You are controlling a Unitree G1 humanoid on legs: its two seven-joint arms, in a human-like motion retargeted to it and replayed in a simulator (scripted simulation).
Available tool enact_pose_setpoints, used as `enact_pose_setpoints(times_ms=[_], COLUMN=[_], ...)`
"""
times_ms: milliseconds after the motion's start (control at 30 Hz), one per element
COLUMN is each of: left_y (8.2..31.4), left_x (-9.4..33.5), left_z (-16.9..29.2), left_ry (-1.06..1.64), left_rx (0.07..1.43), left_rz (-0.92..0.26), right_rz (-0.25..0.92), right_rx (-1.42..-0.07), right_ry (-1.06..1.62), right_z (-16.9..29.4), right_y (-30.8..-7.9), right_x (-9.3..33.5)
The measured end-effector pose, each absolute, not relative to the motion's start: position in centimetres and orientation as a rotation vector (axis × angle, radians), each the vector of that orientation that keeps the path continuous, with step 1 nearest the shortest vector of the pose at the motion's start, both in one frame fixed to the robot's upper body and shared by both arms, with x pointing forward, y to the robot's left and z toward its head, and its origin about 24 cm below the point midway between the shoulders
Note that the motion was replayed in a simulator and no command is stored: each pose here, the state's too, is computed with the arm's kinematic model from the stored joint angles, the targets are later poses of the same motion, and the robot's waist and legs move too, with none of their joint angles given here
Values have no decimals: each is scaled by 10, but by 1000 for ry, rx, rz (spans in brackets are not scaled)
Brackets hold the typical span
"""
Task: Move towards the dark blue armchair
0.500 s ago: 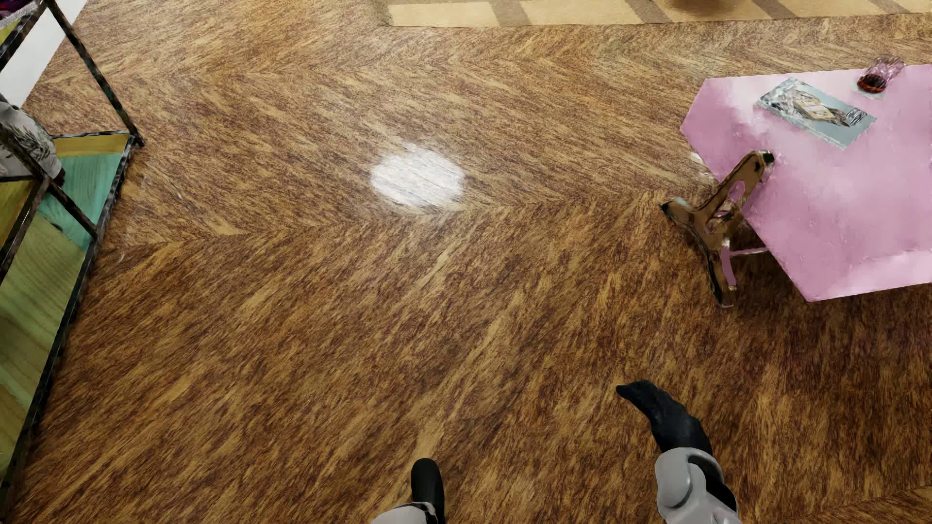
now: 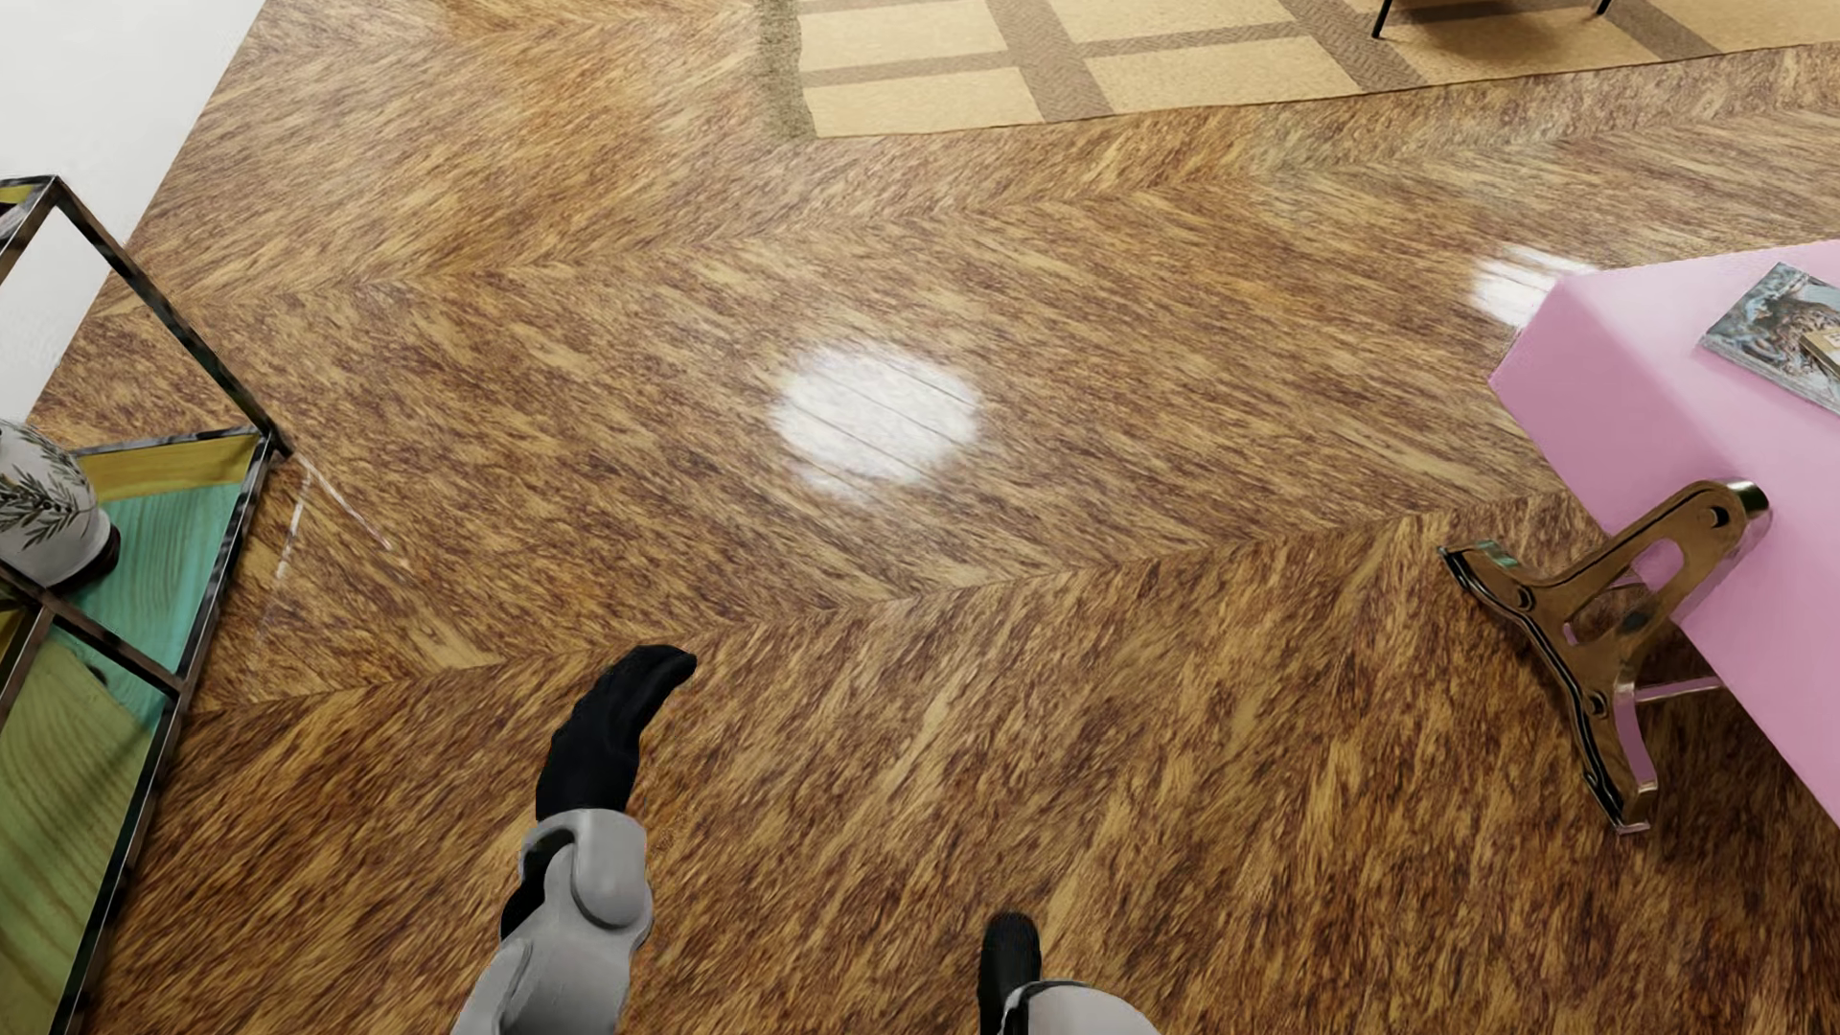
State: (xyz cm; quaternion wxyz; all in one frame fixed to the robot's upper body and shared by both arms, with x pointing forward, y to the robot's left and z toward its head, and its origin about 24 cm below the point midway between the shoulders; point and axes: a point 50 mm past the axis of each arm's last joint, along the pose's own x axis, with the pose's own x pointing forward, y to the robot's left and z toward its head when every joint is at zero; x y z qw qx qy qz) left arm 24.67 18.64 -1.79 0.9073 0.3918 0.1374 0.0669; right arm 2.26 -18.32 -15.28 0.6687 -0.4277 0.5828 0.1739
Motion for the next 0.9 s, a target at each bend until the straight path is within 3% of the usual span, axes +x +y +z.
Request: enact_pose_setpoints(times_ms=[100, 167, 233, 333, 367, 500, 667, 800, 867, 900], left_y=[193, 193, 194, 191, 193, 208, 199, 191, 180, 178], left_x=[245, 226, 190, 121, 103, 40, -1, 10, 30, 43], left_z=[-13, -42, -89, -144, -152, -158, -160, -160, -160, -159], left_ry=[282, 436, 713, 1116, 1180, 1351, 1450, 1432, 1375, 1335], left_rx=[784, 815, 897, 1083, 1095, 924, 804, 809, 796, 808], left_rz=[201, 174, 51, -378, -430, -121, -175, -180, -138, -136], right_rz=[569, 487, 291, 232, 205, -36, -75, -73, 13, 116], right_rx=[-966, -932, -871, -931, -966, -962, -984, -991, -1041, -1080], right_ry=[1354, 1361, 1349, 1289, 1244, 891, 547, 641, 831, 936], right_z=[-156, -155, -153, -149, -145, -106, -48, -61, -88, -104], right_y=[-177, -175, -178, -188, -194, -214, -215, -218, -221, -217], right_x=[12, 17, 28, 64, 82, 157, 216, 198, 174, 156])
